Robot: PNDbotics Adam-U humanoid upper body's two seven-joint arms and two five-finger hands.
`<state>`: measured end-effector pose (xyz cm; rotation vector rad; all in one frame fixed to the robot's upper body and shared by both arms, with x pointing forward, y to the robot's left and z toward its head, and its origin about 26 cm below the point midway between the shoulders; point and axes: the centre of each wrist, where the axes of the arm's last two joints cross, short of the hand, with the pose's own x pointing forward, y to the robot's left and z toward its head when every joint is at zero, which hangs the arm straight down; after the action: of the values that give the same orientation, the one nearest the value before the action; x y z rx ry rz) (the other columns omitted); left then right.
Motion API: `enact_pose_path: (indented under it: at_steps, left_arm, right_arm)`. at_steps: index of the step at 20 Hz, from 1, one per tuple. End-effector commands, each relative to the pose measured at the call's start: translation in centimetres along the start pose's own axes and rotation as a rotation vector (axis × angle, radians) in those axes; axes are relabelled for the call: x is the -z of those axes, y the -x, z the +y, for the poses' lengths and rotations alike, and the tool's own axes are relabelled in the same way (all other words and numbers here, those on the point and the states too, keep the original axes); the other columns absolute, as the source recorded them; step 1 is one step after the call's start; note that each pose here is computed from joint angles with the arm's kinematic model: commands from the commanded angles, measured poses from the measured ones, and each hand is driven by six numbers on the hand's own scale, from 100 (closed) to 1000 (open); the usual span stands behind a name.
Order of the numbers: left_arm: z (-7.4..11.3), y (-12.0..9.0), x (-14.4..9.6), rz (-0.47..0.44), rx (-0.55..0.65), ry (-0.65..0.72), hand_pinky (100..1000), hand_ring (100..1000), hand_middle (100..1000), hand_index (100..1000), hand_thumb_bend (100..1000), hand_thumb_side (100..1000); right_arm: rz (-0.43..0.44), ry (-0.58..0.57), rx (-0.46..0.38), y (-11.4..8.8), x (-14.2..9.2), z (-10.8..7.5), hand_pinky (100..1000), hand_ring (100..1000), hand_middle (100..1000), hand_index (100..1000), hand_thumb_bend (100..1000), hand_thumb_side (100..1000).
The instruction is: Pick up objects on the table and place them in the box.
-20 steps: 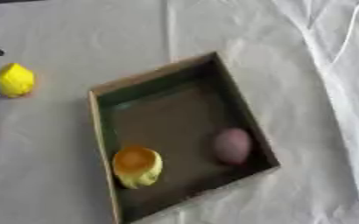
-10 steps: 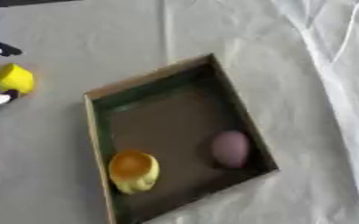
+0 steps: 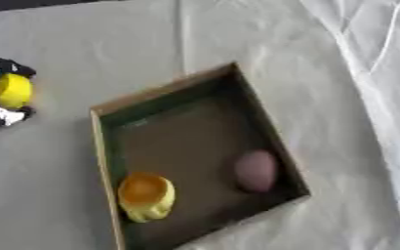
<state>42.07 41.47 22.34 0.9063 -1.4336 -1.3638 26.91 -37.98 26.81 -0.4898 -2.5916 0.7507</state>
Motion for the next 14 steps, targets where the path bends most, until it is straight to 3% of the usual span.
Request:
enact_pose_path:
  at_steps: [1,3,6,7,8,10,14]
  left_arm:
    - [2.5,0.3,-1.1,0.024,0.05,-0.037,812,817,783,899,266,174]
    - [3.1,0.0,-1.3,0.031,0.074,-0.039,808,815,786,904,299,182]
    - [3.7,-0.3,-1.5,0.055,0.111,-0.038,671,647,679,867,271,164]
    - [3.7,-0.4,-1.5,0.061,0.12,-0.032,676,651,687,870,279,161]
    - [3.8,-0.4,-1.5,0.067,0.129,-0.024,760,786,783,908,386,196]
    - [3.9,-0.4,-1.7,0.087,0.159,-0.003,860,901,857,942,488,205]
    - [4.1,-0.4,-1.9,0.12,0.201,0.032,899,938,881,963,526,178]
  right_arm:
    - [-0.01,-0.009,-0.009,-0.5,0.4,-0.5,891,801,557,825,100,470]
    - [-0.003,-0.01,-0.004,-0.5,0.3,-0.4,891,800,556,823,100,470]
    - [0.01,-0.019,0.004,-0.4,0.1,-0.2,890,798,553,814,100,470]
    - [0.013,-0.019,0.007,-0.4,0.1,-0.2,890,798,553,813,100,470]
    - [0.016,-0.019,0.01,-0.4,0.1,-0.1,891,799,553,813,100,470]
    - [0.026,-0.022,0.014,-0.3,-0.1,-0.1,892,799,553,813,100,470]
    - [0.043,-0.029,0.022,-0.3,-0.4,0.1,893,799,552,815,100,470]
